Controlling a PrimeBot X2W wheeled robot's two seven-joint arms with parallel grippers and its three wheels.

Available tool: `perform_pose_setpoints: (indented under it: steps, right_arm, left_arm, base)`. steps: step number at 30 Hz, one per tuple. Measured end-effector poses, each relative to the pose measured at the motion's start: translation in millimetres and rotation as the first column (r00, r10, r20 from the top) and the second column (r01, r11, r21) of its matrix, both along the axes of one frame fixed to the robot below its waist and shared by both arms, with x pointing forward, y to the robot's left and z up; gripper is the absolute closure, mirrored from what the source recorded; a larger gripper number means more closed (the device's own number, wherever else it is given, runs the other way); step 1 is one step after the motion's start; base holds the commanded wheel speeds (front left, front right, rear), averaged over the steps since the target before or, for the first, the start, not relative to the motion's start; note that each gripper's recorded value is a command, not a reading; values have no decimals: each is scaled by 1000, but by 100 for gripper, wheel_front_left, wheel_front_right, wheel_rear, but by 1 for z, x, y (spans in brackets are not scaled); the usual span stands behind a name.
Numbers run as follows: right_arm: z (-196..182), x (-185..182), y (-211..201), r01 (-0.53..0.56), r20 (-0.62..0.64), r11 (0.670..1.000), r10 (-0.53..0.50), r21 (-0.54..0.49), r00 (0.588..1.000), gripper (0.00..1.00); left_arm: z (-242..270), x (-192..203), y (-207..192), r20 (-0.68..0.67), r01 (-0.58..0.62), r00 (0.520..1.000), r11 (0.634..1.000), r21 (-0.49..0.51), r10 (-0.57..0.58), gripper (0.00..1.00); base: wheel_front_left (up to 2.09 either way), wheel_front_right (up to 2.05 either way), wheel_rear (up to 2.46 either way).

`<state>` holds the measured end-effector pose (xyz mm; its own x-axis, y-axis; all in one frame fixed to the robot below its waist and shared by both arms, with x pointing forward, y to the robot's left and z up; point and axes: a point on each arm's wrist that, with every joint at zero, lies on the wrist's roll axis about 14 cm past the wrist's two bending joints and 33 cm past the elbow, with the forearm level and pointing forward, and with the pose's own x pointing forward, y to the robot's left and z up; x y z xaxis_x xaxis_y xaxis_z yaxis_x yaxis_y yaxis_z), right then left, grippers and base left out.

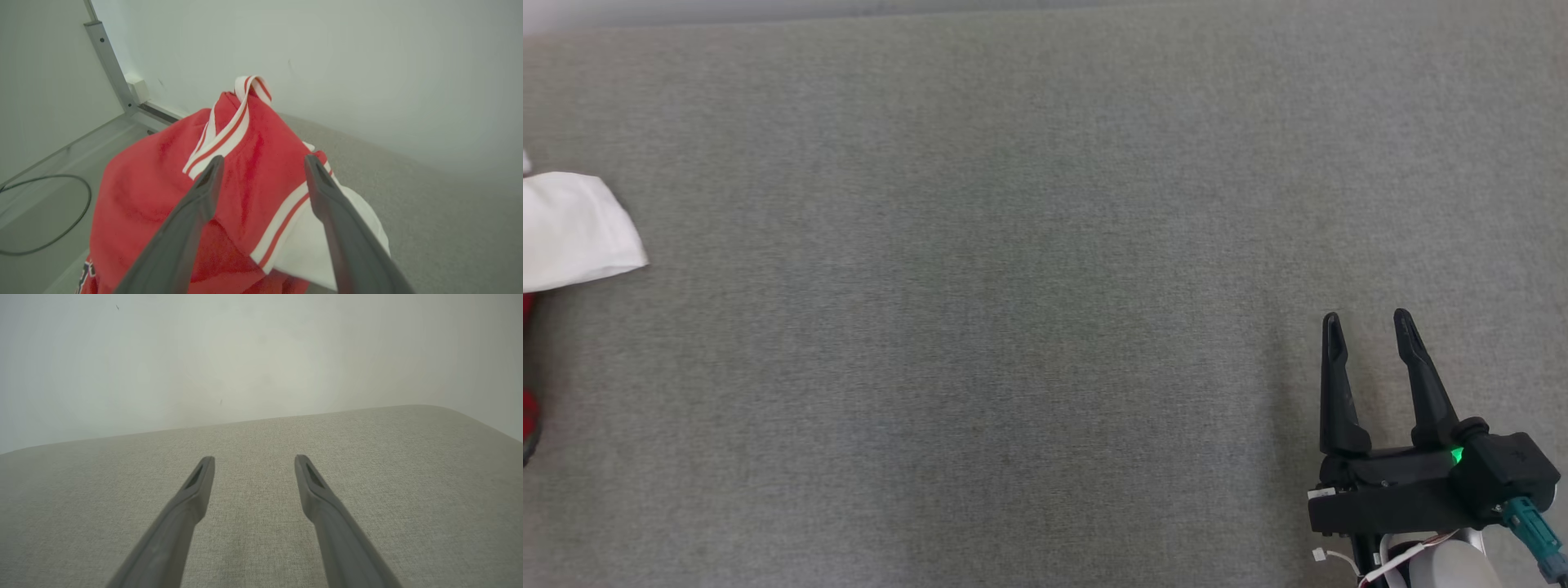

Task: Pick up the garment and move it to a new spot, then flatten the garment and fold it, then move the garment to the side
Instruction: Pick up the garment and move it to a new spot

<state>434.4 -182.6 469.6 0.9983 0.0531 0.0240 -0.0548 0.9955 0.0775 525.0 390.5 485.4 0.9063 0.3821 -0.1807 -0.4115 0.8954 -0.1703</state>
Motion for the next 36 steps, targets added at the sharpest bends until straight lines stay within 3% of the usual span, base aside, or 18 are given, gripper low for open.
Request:
perform_pose_setpoints:
  steps: [3,10,16,17,18,23,29,36]
  right_arm:
    - [-4,-2,-7,17,-13,1000,-17,-12,1000,0]
    - [-10,-3,-14,34,-28,999,-35,-27,999,0]
    - [-9,-3,-15,36,-27,999,-37,-35,999,0]
    - [-9,-3,-15,37,-26,999,-38,-37,999,0]
    - [-8,-3,-16,38,-25,998,-39,-40,999,0]
    - [-6,-4,-16,38,-19,998,-39,-46,999,0]
    - [2,-9,-11,27,-4,999,-27,-36,1000,0]
    - [9,-20,-4,10,7,1000,-10,-4,1000,0]
  left_arm:
    - [-43,-6,-1,-177,-6,984,999,-53,-4,0]
    - [-84,-13,-4,-370,-43,929,991,-125,-7,0]
    - [-88,-13,-5,-409,-65,913,987,-148,-1,0]
    - [-88,-14,-5,-411,-69,912,987,-147,2,72]
    - [-87,-13,-4,-399,-69,917,987,-143,6,100]
    - [-67,-7,-1,-309,-60,951,993,-104,25,100]
    - [-7,8,7,-106,-40,994,998,-46,35,100]
    - [92,22,3,166,12,986,999,43,-19,100]
  base:
    - [0,0,0]
    - [0,0,0]
    - [0,0,0]
    - [0,0,0]
    - [0,0,0]
    - [0,0,0]
    - [0,0,0]
    - [0,0,0]
